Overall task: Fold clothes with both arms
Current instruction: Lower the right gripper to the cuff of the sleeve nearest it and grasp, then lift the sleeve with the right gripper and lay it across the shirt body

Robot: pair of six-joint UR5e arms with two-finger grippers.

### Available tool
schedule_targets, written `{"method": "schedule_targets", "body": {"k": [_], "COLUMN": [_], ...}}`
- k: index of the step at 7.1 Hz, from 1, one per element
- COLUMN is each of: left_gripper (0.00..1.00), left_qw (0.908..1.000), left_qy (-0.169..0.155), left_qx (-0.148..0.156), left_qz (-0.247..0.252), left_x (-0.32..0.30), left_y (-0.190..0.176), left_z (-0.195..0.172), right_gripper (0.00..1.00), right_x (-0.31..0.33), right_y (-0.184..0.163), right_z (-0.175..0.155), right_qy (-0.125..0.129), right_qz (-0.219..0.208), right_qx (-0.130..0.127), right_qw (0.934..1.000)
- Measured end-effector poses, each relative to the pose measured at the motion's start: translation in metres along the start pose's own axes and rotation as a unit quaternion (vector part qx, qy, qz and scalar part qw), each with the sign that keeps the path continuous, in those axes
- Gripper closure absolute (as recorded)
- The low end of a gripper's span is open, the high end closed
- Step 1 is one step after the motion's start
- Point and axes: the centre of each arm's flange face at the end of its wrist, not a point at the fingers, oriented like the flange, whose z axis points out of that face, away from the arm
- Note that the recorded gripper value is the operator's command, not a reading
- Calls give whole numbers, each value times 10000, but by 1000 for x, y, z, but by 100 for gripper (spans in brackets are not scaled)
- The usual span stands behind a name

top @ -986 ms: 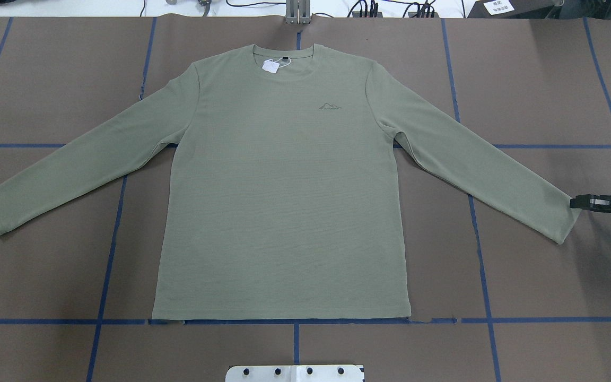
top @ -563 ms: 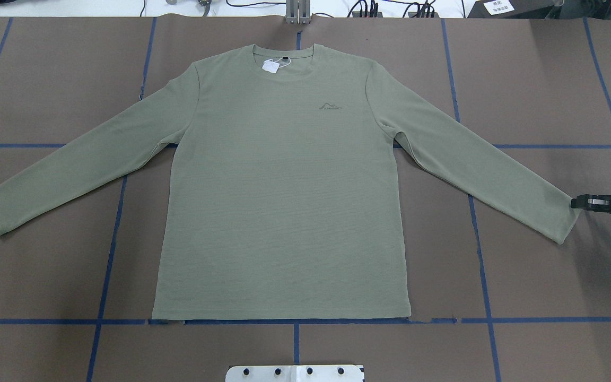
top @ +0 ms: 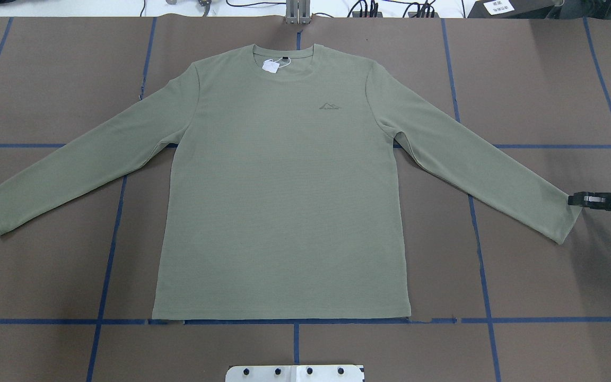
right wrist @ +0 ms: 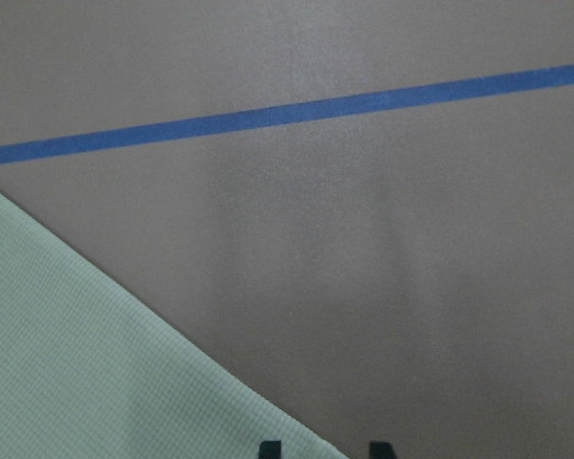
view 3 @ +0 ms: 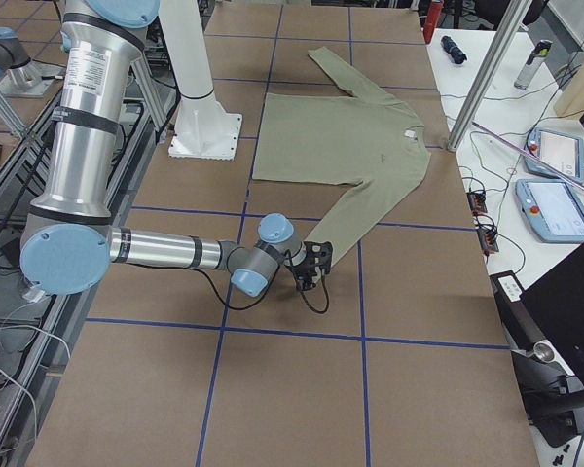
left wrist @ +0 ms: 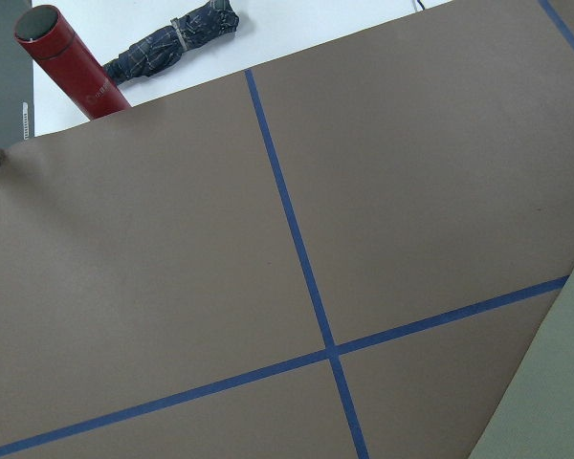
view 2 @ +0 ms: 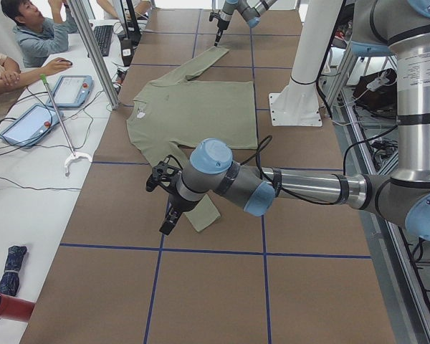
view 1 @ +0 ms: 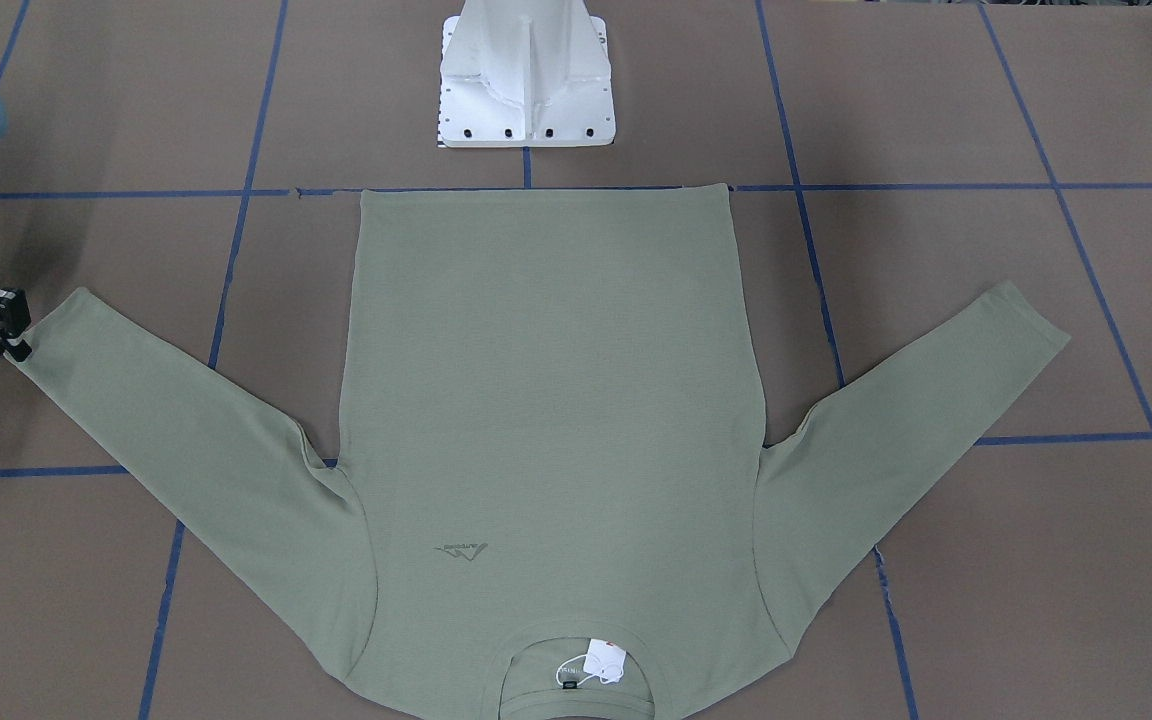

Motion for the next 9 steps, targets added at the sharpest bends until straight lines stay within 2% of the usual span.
{"method": "schedule_targets", "body": {"k": [1,3,5,6,7,9], "left_gripper": [0,0,0,0,0,0], "left_qw": [10000,10000,10000,10000,10000,10000], "left_qy": [0,0,0,0,-1,-1], "left_qx": [-1,2,-3,-10,-20,-27], "left_qz": [0,2,0,-3,-11,-22], "left_x": [0,0,0,0,-1,-1], "left_y": [0,0,0,2,4,5], "left_z": [0,0,0,0,1,1], "right_gripper": [100,100,100,100,100,100], "right_x": [0,0,-12,-35,-70,-175], "right_y": [0,0,-6,-14,-27,-67], "right_z": [0,0,-9,-26,-52,-117], "right_qy": [-1,4,-45,-69,56,470], "right_qz": [3,-6,-69,-66,11,289], "right_qx": [0,20,161,191,163,114], "right_qw": [10000,10000,9998,9998,9999,9984]}}
